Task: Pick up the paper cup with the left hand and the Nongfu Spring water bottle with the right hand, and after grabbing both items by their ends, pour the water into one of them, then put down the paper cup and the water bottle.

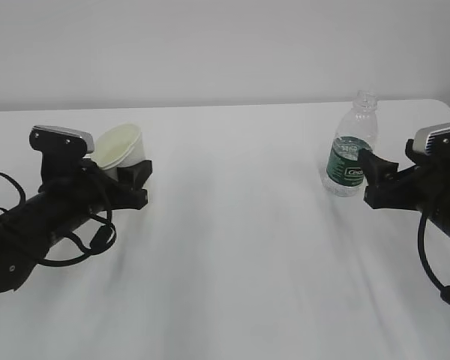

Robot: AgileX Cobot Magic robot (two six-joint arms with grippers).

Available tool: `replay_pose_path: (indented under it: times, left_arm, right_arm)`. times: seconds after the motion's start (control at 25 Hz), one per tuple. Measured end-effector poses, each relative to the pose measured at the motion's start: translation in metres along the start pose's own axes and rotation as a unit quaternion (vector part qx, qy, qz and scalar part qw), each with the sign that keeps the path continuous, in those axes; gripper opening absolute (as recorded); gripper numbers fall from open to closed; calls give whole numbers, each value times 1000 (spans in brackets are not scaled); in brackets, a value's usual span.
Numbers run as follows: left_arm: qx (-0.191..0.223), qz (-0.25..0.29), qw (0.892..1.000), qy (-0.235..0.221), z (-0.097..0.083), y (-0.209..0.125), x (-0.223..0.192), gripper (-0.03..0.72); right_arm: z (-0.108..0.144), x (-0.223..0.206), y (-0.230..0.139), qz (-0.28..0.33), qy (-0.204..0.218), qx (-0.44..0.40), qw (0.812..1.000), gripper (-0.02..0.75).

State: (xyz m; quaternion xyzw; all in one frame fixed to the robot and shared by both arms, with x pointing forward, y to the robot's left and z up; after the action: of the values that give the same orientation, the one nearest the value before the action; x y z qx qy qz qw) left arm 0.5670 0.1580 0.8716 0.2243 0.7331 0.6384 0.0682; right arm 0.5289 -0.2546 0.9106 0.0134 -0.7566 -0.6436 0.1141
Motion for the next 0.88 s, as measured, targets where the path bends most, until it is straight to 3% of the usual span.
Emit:
replay_pose_path:
  times: [0.6, 0.88]
  left_arm:
    - [37, 22, 991, 129, 41, -10, 35, 428]
    - [20, 21, 985, 171, 49, -10, 39, 424]
  right_arm:
    - [0, 0, 0, 0, 0, -1, 1000, 591]
    - [1, 0, 0, -1, 5, 1, 1000, 591]
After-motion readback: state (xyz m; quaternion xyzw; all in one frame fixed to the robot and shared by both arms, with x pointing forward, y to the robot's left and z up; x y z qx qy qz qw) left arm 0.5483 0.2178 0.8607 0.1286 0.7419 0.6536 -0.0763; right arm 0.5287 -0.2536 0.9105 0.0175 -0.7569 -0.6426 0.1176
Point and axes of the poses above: a point on each arm's last joint axis where the gripper is mounted, x pointing back along that axis away from the gripper, z along the wrist's bending axis when the last joint is at zero, y = z × x, the point moved 1 cm from there along -x, pointing out along that axis toward the gripper, and after that the axes turned 4 degrees about x, right-handed, at the moved point
